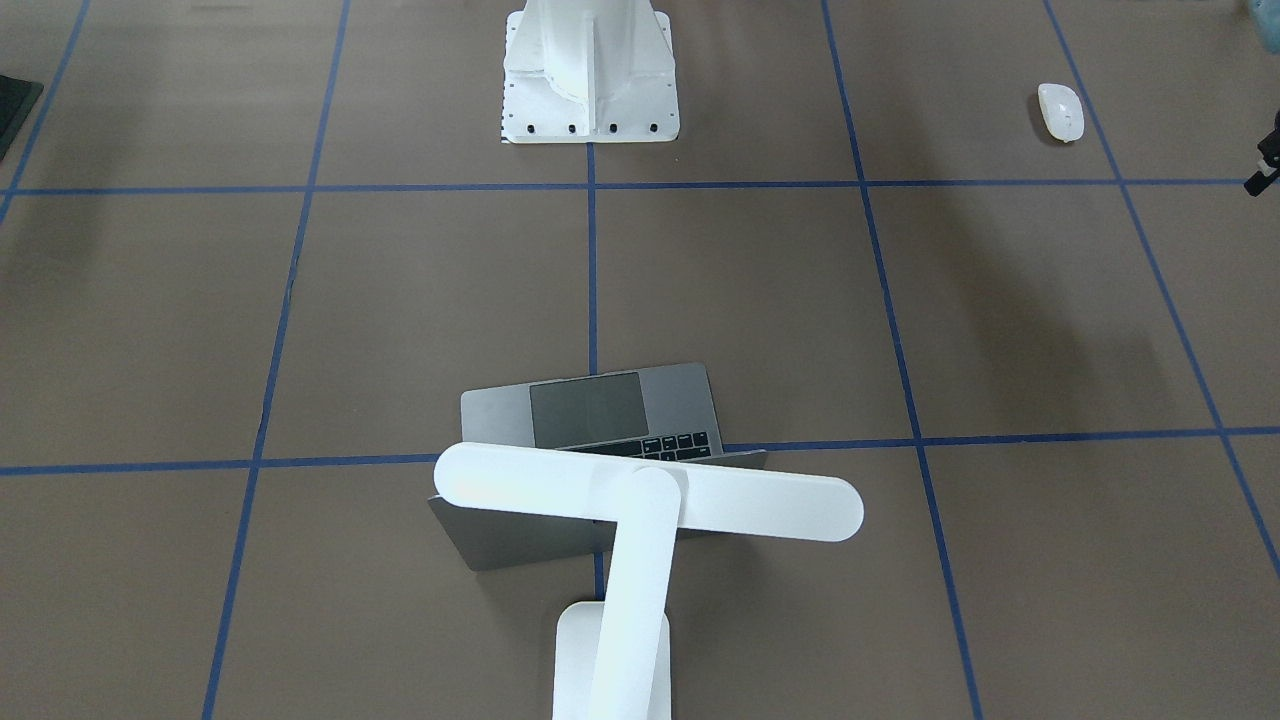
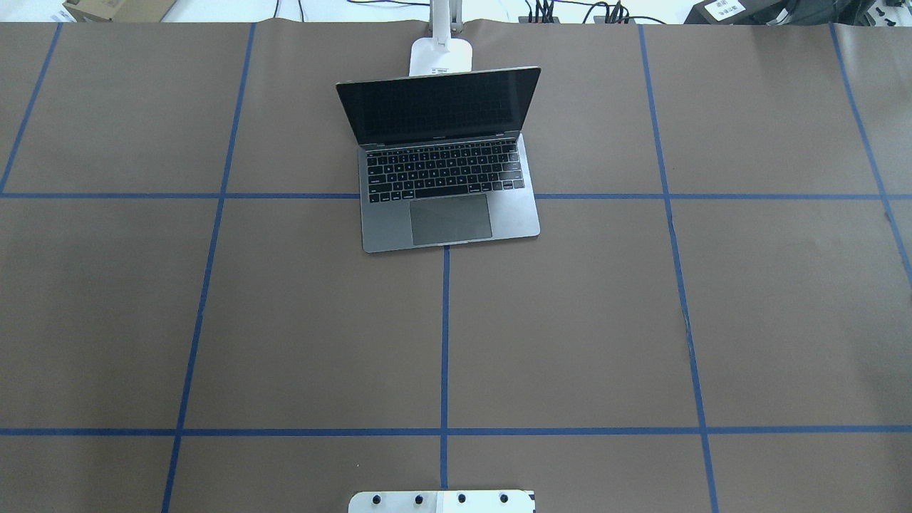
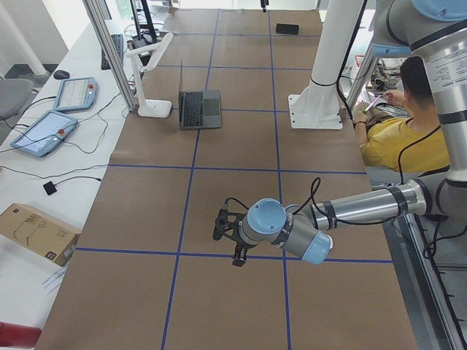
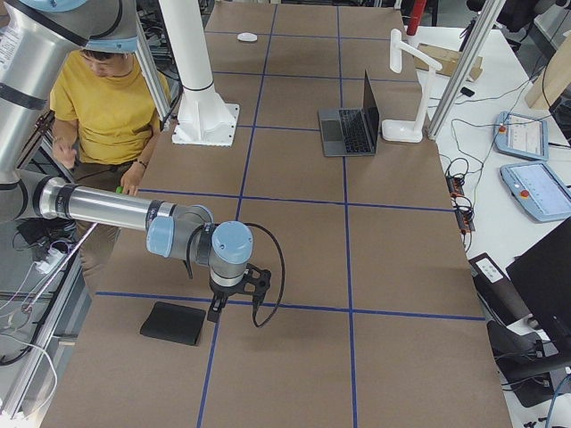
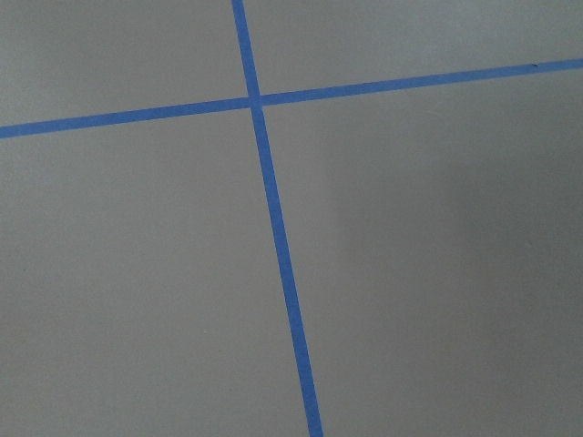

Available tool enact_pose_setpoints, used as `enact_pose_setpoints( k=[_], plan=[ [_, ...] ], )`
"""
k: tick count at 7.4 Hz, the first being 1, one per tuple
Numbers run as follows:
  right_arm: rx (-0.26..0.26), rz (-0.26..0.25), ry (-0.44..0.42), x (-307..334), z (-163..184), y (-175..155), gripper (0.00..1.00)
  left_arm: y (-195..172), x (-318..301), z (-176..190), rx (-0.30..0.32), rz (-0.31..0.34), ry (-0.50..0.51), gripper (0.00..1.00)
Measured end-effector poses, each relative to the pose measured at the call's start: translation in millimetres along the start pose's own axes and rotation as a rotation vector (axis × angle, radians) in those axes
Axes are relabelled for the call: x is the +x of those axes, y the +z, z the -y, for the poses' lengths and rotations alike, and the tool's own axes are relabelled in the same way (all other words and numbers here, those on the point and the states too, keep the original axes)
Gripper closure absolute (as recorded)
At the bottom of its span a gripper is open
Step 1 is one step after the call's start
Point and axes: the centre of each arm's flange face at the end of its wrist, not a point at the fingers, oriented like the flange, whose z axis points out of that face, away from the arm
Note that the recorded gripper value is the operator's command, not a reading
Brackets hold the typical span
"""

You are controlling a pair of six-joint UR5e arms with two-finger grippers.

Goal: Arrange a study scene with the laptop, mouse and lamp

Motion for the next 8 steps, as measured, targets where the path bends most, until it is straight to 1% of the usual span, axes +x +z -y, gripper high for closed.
enact_pose_setpoints(
  k=[1,2,3,4,5,6,7,8],
  plan=[
    [-0.005,-0.005,-0.078,3.0,-3.5,2.5,0.0,-0.7,0.9,1.0,0.002,0.0,0.002,0.0],
    [-0.011,-0.006,-0.175,4.7,-5.4,4.3,0.01,-1.4,1.6,1.8,0.005,-0.001,0.005,0.0],
    [-0.018,0.004,-0.236,6.7,-6.6,6.6,0.03,-1.8,2.2,2.5,0.006,-0.001,0.006,0.0],
    [-0.017,0.025,-0.183,8.3,-5.4,6.8,0.04,-2.0,2.4,2.8,0.007,-0.001,0.007,0.0],
    [-0.006,0.05,-0.029,4.3,0.6,0.2,0.03,-2.1,2.4,2.5,0.007,-0.001,0.006,0.0],
    [0.006,0.065,0.173,-2.0,8.3,-8.2,0.0,-1.9,2.0,1.6,0.006,-0.001,0.005,0.0],
    [0.017,0.076,0.425,-5.7,13.8,-16.1,0.0,-1.7,1.4,0.2,0.004,0.0,0.003,0.0],
    [0.023,0.095,0.655,5.4,10.7,-19.0,0.0,-1.4,1.0,-0.4,0.003,0.0,0.002,0.0]
  ],
)
